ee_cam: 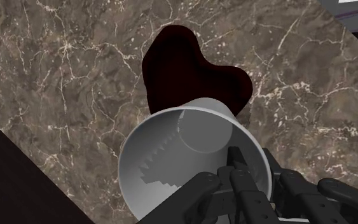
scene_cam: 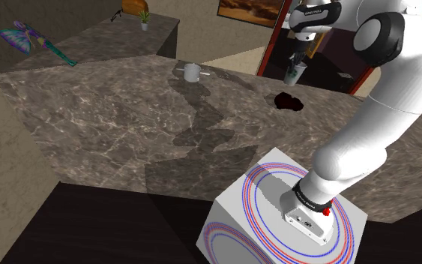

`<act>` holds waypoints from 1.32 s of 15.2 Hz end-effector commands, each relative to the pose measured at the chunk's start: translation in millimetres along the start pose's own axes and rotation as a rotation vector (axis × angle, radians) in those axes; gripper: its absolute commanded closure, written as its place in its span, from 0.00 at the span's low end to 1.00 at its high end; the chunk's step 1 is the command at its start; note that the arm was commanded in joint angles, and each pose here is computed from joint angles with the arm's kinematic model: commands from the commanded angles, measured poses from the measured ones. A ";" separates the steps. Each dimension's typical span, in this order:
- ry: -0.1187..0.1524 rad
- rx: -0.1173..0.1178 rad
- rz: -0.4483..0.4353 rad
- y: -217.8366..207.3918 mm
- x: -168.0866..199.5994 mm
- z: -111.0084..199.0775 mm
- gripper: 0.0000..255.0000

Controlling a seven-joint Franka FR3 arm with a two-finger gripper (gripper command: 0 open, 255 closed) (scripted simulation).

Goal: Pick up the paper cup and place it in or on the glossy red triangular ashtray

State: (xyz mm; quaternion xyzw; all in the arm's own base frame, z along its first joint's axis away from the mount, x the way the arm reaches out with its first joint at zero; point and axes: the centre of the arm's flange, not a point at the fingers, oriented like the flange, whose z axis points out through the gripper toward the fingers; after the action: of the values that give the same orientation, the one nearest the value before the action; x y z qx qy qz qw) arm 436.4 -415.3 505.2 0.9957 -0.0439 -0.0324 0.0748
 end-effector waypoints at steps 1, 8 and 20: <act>0.000 0.000 -0.002 22.4 -14.5 3.0 1.00; 0.000 0.000 -0.002 44.1 -26.2 25.6 1.00; 0.000 0.000 -0.002 34.5 -22.5 88.1 1.00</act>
State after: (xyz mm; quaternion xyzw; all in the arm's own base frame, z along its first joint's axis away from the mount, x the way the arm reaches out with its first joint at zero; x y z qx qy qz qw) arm 405.7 -459.9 429.6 0.9957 -0.0432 -0.0329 0.0744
